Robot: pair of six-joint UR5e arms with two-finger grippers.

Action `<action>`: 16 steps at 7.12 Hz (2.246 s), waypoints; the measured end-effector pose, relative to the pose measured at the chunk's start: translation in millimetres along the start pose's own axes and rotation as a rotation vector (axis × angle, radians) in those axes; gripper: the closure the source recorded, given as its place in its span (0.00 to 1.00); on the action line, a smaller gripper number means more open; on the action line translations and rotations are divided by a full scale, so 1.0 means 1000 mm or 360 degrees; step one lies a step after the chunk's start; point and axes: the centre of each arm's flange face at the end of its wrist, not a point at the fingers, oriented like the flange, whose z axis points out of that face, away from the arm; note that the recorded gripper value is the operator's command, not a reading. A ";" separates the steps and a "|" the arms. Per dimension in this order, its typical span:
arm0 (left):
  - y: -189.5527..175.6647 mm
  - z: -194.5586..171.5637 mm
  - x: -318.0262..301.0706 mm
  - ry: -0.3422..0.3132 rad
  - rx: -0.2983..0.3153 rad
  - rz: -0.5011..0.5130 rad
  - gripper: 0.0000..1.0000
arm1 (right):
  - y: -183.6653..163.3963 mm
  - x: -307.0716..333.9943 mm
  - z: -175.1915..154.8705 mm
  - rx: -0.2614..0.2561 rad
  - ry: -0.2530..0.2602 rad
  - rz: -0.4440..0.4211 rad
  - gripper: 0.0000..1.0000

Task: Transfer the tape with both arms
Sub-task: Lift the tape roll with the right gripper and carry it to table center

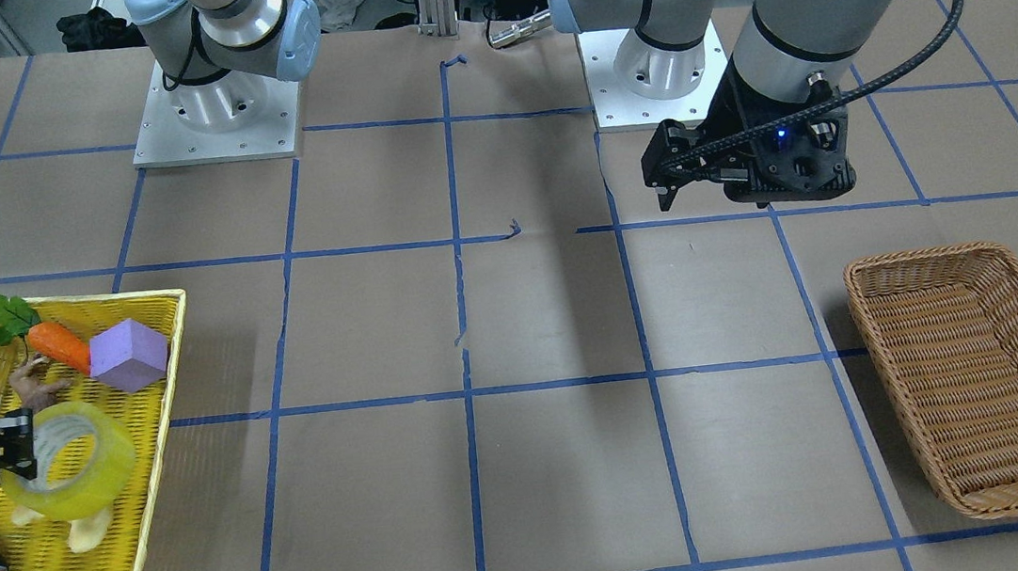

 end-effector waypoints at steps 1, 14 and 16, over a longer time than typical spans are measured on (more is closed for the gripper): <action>0.000 0.000 0.000 -0.0005 0.0000 0.0000 0.00 | -0.018 -0.059 -0.010 0.0022 -0.0001 0.0062 1.00; 0.000 0.007 -0.026 -0.0041 -0.0030 0.0024 0.00 | -0.111 -0.351 0.104 -0.0002 -0.0100 0.0389 0.00; 0.000 0.007 -0.025 -0.0036 -0.0027 0.0024 0.00 | -0.108 -0.350 0.084 0.0006 -0.0094 0.0384 0.00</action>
